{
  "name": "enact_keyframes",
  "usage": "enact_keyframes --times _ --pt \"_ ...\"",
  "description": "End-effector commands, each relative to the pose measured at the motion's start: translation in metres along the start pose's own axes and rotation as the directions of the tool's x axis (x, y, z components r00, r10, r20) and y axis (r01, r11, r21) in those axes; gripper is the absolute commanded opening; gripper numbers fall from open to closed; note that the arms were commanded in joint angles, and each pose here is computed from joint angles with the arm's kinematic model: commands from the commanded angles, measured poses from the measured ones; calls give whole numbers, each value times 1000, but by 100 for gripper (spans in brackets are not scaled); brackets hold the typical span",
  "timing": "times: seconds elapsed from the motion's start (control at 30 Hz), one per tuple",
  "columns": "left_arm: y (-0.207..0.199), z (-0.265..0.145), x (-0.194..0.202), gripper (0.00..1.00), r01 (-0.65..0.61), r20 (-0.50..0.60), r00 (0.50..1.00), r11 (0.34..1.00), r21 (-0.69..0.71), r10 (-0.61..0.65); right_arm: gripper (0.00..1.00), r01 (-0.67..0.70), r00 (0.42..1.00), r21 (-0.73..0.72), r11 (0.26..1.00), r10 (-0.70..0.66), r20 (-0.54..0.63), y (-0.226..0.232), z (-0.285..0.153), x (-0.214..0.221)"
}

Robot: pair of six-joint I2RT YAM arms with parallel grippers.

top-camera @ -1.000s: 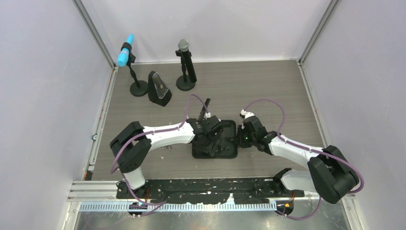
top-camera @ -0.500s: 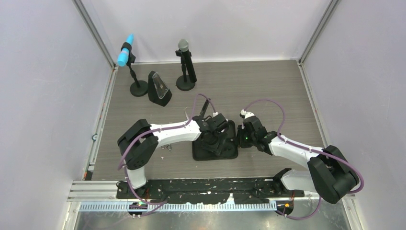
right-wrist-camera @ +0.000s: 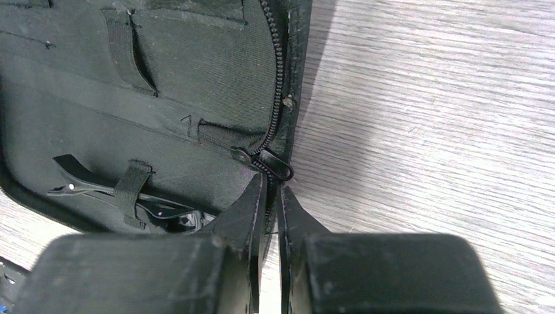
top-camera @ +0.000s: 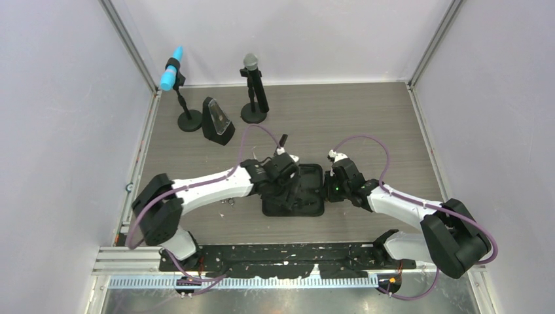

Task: Sort the hair-cutting tools
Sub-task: Adjust the haircut tool in the hairdressing tool bag, then adjust the hairdressing tool bag at the center of the board.

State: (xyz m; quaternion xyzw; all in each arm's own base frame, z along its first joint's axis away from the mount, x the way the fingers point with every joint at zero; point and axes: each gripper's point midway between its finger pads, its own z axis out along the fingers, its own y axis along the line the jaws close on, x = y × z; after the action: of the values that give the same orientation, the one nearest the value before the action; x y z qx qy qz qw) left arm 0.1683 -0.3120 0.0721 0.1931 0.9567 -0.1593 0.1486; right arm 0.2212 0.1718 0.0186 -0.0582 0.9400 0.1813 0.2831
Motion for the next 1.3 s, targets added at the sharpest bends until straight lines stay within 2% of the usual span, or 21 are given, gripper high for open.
enact_keyframes --times 0.0,0.07,0.17,0.3,0.47,0.63,0.73,0.87,1.0,1.13,1.27 --pt "23 -30 -14 61 66 116 991 998 -12 -64 16 14 1000 -7 1000 -14 -14 2 -6 4" --pt "40 -34 -16 60 99 133 987 995 -25 -94 25 17 1000 -7 1000 -17 4 4 -10 -2" --pt "65 -31 -18 59 150 129 981 988 -42 -143 44 21 998 -19 1000 -20 52 10 -21 -17" --pt "76 -19 -26 59 161 95 983 987 -22 -159 54 24 995 -24 999 -22 97 14 -36 -30" --pt "79 -1 -40 58 167 49 985 985 -30 -166 57 12 989 -39 999 -7 146 17 -50 -38" --pt "79 23 -31 56 189 -2 982 982 -20 -189 58 -10 978 -14 1000 12 208 10 -63 -44" --pt "65 34 -25 53 218 -46 975 975 42 -216 59 -17 969 -26 1000 23 245 11 -69 -48" --pt "33 34 -20 51 203 -68 978 971 127 -196 60 -22 958 -32 999 30 285 12 -75 -54" --pt "-27 27 -15 51 158 -85 987 951 265 -140 60 -28 949 -23 999 34 315 9 -79 -58" --pt "-80 12 -6 52 149 -99 988 904 401 -119 60 -20 945 0 1000 19 326 5 -84 -59" --pt "-89 -13 -7 54 148 -61 989 878 456 -135 61 -3 942 23 1000 -5 336 2 -91 -62"
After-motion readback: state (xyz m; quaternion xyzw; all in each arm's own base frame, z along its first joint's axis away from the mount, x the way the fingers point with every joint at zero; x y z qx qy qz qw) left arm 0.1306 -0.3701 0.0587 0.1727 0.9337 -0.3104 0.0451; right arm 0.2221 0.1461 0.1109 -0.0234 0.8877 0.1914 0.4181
